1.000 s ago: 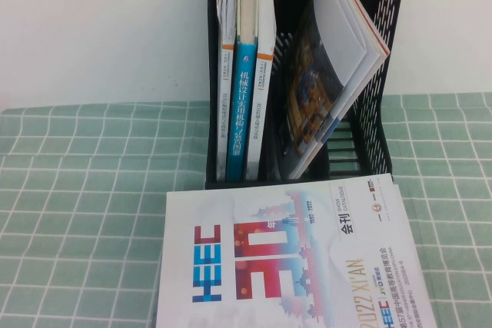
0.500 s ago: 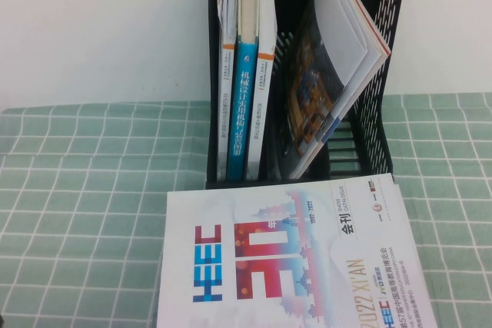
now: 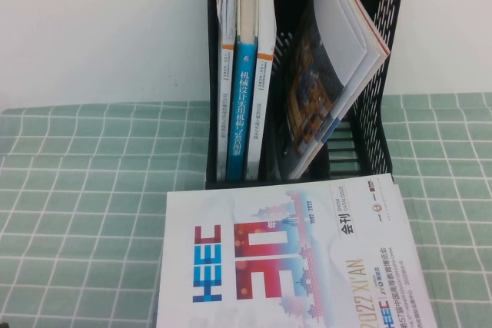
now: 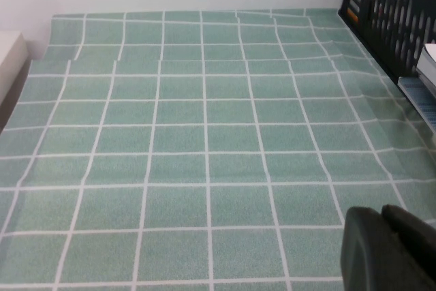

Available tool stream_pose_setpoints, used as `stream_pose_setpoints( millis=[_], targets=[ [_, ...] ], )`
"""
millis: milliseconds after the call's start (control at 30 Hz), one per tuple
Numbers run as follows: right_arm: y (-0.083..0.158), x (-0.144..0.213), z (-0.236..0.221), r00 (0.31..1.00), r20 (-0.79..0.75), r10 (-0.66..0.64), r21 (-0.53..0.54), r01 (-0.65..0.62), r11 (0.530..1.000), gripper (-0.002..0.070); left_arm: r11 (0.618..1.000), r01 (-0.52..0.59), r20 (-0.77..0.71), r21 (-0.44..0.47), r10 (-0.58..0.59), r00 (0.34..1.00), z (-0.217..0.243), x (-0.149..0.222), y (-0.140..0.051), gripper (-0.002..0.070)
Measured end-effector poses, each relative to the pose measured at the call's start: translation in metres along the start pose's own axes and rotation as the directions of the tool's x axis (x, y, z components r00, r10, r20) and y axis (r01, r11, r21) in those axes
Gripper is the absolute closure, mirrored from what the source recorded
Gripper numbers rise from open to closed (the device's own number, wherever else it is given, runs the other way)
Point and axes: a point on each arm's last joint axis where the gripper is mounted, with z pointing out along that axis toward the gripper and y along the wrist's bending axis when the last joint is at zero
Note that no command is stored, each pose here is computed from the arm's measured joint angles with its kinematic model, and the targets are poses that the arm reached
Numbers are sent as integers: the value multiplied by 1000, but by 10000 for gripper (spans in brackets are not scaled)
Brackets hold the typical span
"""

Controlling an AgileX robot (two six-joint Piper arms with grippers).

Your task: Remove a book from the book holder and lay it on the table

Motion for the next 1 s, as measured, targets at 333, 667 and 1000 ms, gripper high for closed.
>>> stream_pose_setpoints(
  millis=[333,667,1000],
  targets=[
    [0,0,0,1000,0,1,0,-1,1000,678,1000,-1,0,0,1,1000,0,0,0,678],
    [0,0,0,1000,0,1,0,-1,1000,678,1000,0,0,-1,0,1000,0,0,0,678],
    [-11,-3,1,998,37,-46,175,39,984,678,1000,0,0,-1,0,1000,0,0,0,678]
  ],
)
